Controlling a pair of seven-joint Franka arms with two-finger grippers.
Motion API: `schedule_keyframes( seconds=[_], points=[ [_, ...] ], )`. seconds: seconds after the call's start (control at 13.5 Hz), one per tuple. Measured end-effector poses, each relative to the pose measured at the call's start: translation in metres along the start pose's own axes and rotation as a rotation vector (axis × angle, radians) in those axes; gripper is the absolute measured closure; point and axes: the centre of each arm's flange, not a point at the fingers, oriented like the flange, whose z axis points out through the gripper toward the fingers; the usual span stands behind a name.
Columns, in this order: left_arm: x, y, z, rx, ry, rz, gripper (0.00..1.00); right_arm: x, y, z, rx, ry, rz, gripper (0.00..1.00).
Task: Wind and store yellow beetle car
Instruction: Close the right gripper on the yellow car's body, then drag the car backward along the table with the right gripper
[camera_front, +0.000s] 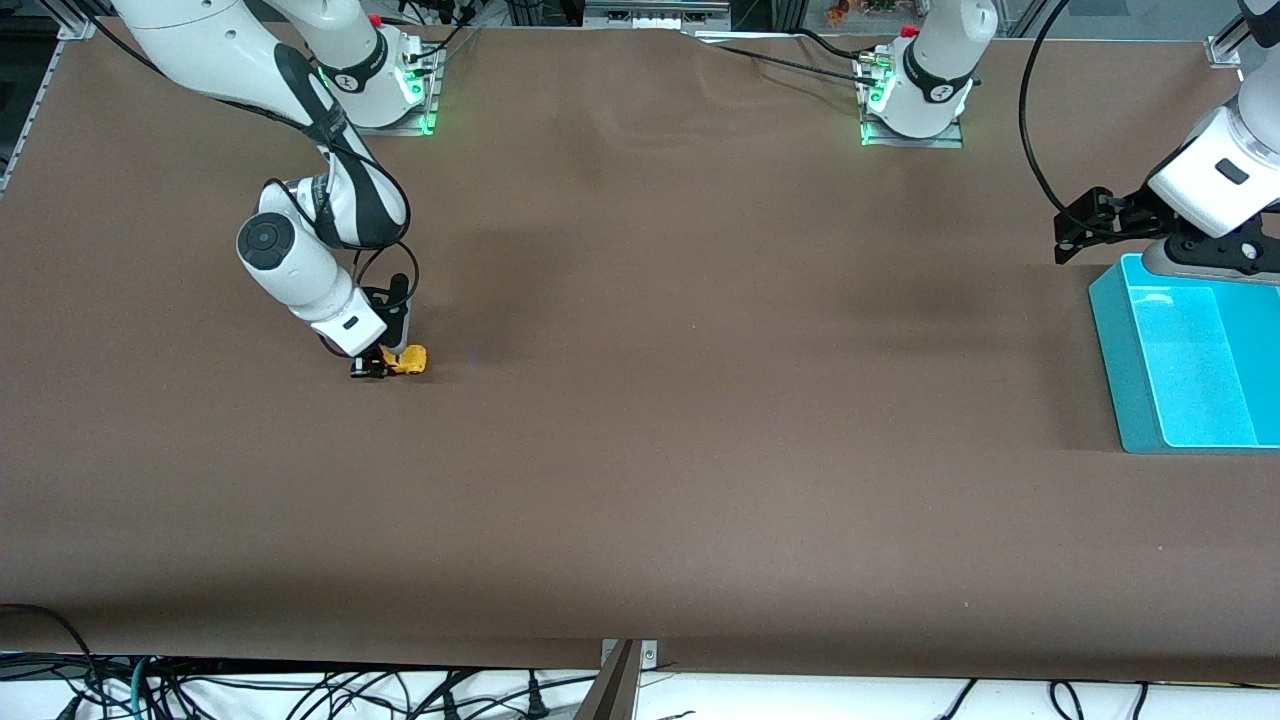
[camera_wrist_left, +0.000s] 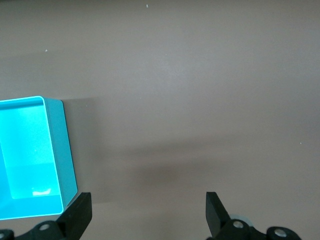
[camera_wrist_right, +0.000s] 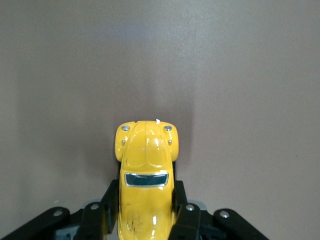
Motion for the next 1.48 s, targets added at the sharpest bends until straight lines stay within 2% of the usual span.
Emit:
schedule_keyframes(
  seconds=[0.37,1.48],
  points=[
    [0.0,0.0,0.0,0.0,0.0,0.0,0.0,-0.013,0.001,0.0,0.001,-0.001,-0.001,0.54],
    [0.0,0.0,0.0,0.0,0.0,0.0,0.0,-0.089,0.002,-0.002,-0.002,-0.003,-0.061,0.54]
  ],
)
